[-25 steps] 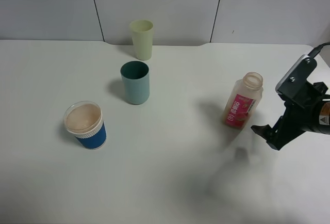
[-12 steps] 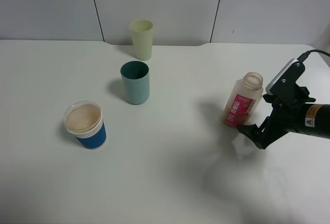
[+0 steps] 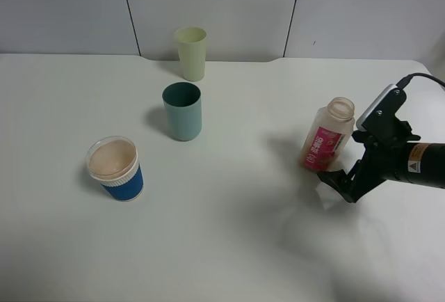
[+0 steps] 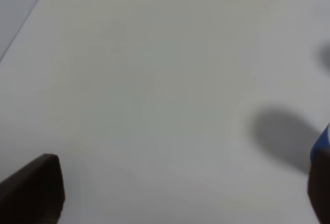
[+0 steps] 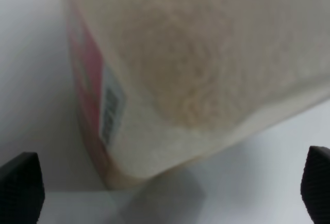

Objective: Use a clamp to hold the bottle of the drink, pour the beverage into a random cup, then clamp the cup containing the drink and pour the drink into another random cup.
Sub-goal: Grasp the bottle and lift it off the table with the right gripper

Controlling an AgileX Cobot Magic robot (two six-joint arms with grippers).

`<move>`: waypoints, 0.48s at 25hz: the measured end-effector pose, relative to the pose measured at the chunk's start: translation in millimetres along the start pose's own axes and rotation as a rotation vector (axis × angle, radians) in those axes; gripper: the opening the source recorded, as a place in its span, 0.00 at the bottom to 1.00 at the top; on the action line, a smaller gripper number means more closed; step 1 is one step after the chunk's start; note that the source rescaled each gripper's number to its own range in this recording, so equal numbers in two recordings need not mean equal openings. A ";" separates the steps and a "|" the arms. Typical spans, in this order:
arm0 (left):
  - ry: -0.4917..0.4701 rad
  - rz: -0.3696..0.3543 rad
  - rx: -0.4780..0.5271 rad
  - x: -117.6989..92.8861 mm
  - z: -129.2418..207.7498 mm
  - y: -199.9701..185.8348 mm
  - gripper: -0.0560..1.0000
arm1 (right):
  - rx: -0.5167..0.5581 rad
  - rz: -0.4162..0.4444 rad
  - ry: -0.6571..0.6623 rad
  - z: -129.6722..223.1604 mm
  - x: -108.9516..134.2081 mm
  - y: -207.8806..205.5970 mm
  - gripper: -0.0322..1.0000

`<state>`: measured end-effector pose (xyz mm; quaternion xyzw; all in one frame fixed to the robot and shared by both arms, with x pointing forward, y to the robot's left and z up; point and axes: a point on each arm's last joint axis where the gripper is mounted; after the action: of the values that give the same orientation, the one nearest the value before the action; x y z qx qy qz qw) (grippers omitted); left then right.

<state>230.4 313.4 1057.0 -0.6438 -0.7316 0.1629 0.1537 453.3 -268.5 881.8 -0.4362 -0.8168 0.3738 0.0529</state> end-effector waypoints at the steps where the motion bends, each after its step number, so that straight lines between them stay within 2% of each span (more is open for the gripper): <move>1: 0.000 0.000 0.000 0.0 0.0 0.0 0.89 | -0.004 0.000 0.001 0.4 -0.7 0.4 1.00; 6: 0.000 0.000 0.000 0.0 0.0 0.0 0.89 | -0.009 0.002 0.023 3.6 -2.9 2.0 1.00; 12: 0.000 0.001 0.000 -0.1 0.0 0.0 0.89 | -0.074 0.024 0.081 2.2 -4.9 7.4 1.00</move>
<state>230.4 313.3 1057.0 -0.6441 -0.7314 0.1632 0.1535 460.4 -270.9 876.5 -0.4624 -0.8219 0.3261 0.0653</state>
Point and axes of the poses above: a point on each arm's last joint axis where the gripper is mounted, y pointing out along that axis toward the gripper, x along the wrist's bending axis when the last joint is at zero, z = x × y, and after that the axes turned 6 degrees about y, right-handed
